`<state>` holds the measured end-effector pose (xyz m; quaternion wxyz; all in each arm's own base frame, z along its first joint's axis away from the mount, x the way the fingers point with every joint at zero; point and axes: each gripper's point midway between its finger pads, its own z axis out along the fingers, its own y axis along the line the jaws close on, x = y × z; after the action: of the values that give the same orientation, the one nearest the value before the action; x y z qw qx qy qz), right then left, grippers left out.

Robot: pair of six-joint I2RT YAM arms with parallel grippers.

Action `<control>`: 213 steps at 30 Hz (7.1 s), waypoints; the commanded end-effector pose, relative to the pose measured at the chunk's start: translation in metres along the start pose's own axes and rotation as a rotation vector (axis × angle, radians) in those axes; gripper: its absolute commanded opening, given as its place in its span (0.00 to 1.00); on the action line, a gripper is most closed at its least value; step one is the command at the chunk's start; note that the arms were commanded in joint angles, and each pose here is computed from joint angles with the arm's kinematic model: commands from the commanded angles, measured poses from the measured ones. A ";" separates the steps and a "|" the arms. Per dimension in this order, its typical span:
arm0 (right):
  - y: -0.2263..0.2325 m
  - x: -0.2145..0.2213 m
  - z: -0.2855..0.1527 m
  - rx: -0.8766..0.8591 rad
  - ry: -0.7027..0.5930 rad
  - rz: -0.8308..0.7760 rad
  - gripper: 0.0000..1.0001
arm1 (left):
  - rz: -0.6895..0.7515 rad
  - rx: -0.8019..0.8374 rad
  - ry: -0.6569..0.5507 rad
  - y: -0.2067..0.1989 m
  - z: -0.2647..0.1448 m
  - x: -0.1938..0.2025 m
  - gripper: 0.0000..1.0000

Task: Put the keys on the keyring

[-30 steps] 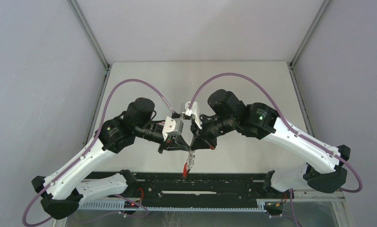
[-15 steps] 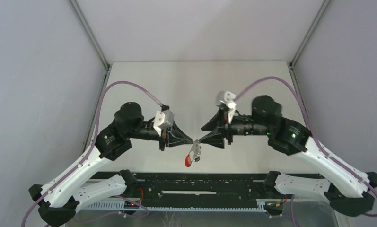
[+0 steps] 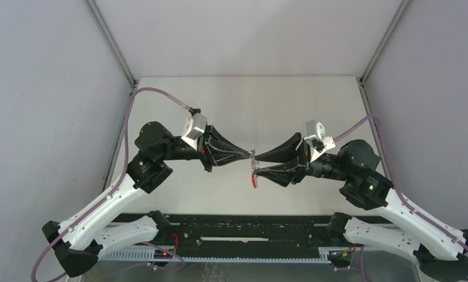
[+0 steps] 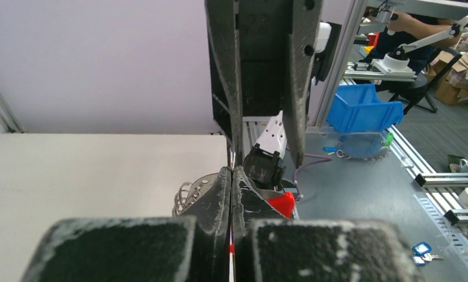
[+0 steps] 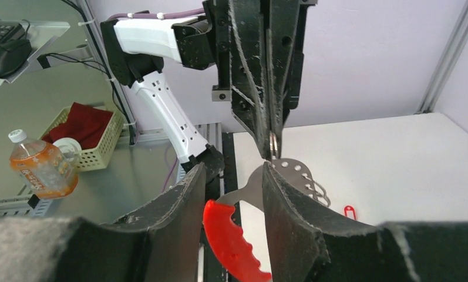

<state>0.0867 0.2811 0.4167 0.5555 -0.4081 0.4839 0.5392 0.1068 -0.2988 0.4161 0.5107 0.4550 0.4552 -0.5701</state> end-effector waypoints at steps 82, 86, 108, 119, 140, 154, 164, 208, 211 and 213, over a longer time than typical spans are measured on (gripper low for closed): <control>-0.009 0.057 0.020 -0.009 0.521 0.066 0.00 | 0.199 0.121 0.325 -0.020 -0.022 0.062 0.17; -0.007 0.056 0.022 -0.017 0.521 0.070 0.00 | 0.218 0.091 0.336 -0.015 -0.021 0.063 0.12; 0.007 0.006 -0.013 -0.019 0.205 -0.022 0.61 | 0.623 0.356 0.242 -0.047 -0.031 0.060 0.00; 0.010 0.008 -0.030 -0.012 0.120 -0.064 0.60 | 0.776 0.400 0.176 -0.051 -0.027 0.049 0.00; 0.004 0.040 -0.011 -0.031 0.246 -0.122 0.56 | 0.724 0.244 0.390 -0.027 -0.035 0.072 0.00; 0.000 0.071 0.014 -0.021 0.397 -0.194 0.47 | 0.578 0.132 0.517 -0.010 -0.043 0.092 0.00; -0.008 0.089 0.025 0.009 0.469 -0.189 0.40 | 0.467 0.097 0.506 -0.014 -0.042 0.089 0.00; 0.009 0.046 0.025 -0.132 0.187 -0.014 0.00 | 0.139 0.044 0.306 -0.031 -0.038 0.073 0.33; 0.011 0.043 0.027 -0.148 0.154 -0.001 0.00 | 0.105 0.028 0.283 -0.029 -0.035 0.074 0.33; 0.012 0.042 0.030 -0.156 0.144 0.006 0.00 | 0.089 0.024 0.270 -0.029 -0.034 0.072 0.34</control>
<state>0.0832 0.3177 0.3504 0.4597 -0.5002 0.5289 0.5086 0.0761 -0.2699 0.3330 0.4654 0.5822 0.4887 -0.4535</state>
